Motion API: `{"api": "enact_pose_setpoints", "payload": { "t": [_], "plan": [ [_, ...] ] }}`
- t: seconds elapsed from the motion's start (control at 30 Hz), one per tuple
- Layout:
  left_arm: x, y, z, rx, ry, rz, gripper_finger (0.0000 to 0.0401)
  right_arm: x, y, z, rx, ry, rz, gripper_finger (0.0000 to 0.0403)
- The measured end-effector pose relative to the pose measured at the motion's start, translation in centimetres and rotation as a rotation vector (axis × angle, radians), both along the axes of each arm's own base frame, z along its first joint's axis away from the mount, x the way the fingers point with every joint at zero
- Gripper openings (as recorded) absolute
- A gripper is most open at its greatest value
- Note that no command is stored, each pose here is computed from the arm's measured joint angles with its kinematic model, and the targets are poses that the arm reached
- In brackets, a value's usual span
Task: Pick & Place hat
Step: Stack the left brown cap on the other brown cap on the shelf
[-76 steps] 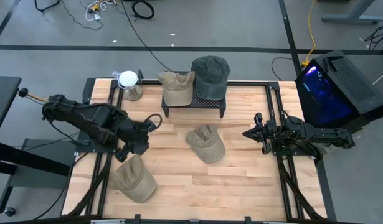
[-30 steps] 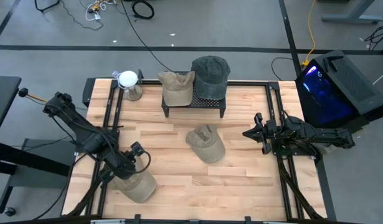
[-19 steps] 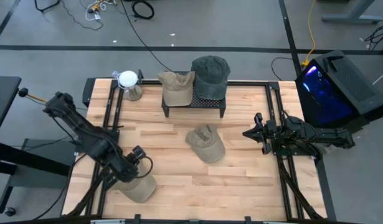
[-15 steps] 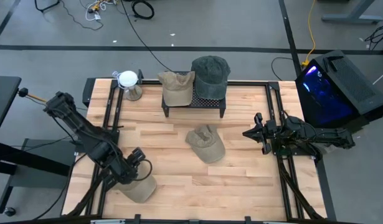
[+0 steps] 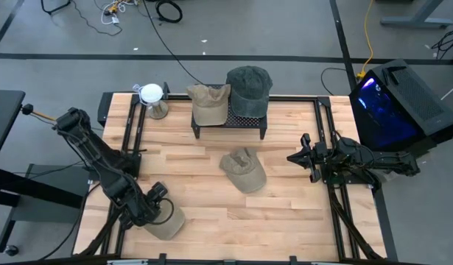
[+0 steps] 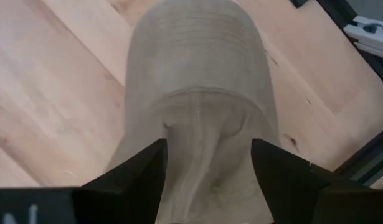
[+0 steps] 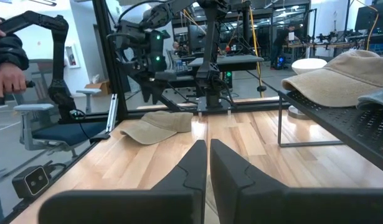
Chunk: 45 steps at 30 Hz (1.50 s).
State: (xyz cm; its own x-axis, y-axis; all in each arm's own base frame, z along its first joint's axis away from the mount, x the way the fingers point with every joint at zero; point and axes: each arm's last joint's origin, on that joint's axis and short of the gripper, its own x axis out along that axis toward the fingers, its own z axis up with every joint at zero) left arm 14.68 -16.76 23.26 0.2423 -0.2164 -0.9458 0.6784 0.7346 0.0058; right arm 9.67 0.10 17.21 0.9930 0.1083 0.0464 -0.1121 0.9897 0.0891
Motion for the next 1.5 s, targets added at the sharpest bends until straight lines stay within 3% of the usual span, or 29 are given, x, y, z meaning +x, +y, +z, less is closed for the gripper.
{"api": "enact_pose_setpoints", "payload": {
  "t": [0.87,1.5],
  "plan": [
    [-1.4,1.3,-5.3,0.032,0.076,0.035,0.0175,0.0,0.0,0.0,0.0,0.0,0.0,0.0025],
    [-1.4,1.5,-5.7,0.038,0.069,0.032,0.0017,0.0,0.0,0.0,0.0,0.0,0.0,0.0025]
  ]
}}
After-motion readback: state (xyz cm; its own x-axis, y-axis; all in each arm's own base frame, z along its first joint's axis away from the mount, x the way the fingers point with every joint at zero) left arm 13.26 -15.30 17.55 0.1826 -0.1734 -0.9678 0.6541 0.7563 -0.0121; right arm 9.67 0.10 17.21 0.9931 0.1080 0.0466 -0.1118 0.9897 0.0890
